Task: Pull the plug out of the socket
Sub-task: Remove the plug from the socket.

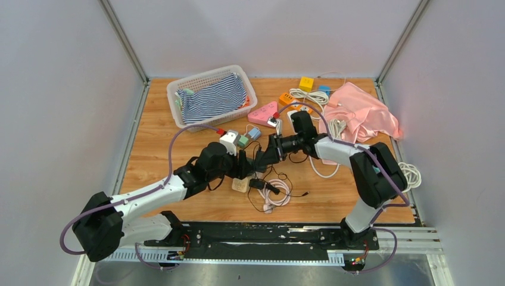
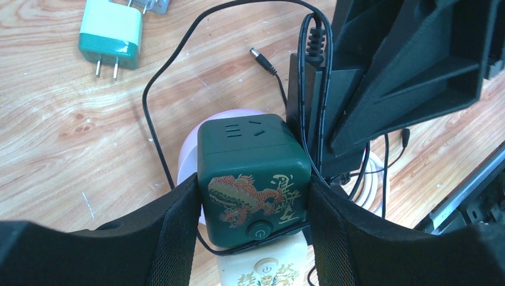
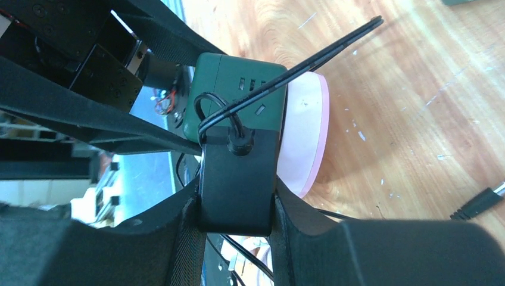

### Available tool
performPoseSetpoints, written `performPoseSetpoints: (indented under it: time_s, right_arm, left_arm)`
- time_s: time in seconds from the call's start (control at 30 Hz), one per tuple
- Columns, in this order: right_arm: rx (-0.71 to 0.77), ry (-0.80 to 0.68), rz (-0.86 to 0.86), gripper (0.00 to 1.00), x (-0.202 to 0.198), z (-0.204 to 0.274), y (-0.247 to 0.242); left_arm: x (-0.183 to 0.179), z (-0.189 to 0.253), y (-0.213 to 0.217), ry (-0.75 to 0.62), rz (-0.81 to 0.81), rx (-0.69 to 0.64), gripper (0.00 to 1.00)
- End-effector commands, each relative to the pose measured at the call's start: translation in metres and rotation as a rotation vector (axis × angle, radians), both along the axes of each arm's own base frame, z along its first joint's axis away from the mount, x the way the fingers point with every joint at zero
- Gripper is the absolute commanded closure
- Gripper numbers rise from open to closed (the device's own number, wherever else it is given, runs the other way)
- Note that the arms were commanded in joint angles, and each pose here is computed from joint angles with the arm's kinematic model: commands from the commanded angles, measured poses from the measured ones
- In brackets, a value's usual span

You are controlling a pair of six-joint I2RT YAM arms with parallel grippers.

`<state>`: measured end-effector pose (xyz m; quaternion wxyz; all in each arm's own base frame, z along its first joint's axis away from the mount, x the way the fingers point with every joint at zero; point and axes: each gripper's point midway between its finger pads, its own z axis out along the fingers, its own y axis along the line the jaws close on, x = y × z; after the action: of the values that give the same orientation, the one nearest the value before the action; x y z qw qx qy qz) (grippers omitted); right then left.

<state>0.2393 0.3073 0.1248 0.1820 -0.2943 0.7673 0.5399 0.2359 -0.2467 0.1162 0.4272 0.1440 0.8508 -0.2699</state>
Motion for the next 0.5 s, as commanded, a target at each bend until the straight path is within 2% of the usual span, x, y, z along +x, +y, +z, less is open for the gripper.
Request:
performPoseSetpoints:
  time_s: [0.0, 0.1, 0.2, 0.33, 0.47]
  right_arm:
    - [0.127, 0.068, 0.134, 1.00, -0.006, 0.000, -0.011]
    - [0.133, 0.132, 0.129, 1.00, -0.001, -0.013, -0.015]
    - [0.105, 0.134, 0.104, 1.00, 0.003, -0.017, -0.013]
    - [-0.031, 0.014, -0.017, 1.00, 0.014, -0.013, -0.009]
    - [0.000, -0.076, -0.063, 1.00, 0.004, 0.010, 0.003]
  left_arm:
    - [-0.006, -0.018, 0.015, 0.030, -0.001, 0.062, 1.00]
    - [-0.005, -0.015, 0.015, 0.025, -0.005, 0.054, 1.00]
    - [-0.006, -0.017, 0.014, 0.031, -0.012, 0.056, 1.00]
    - [-0.006, -0.021, 0.011, 0.053, -0.021, 0.062, 1.00]
    - [-0.003, -0.024, 0.007, 0.066, -0.020, 0.070, 1.00]
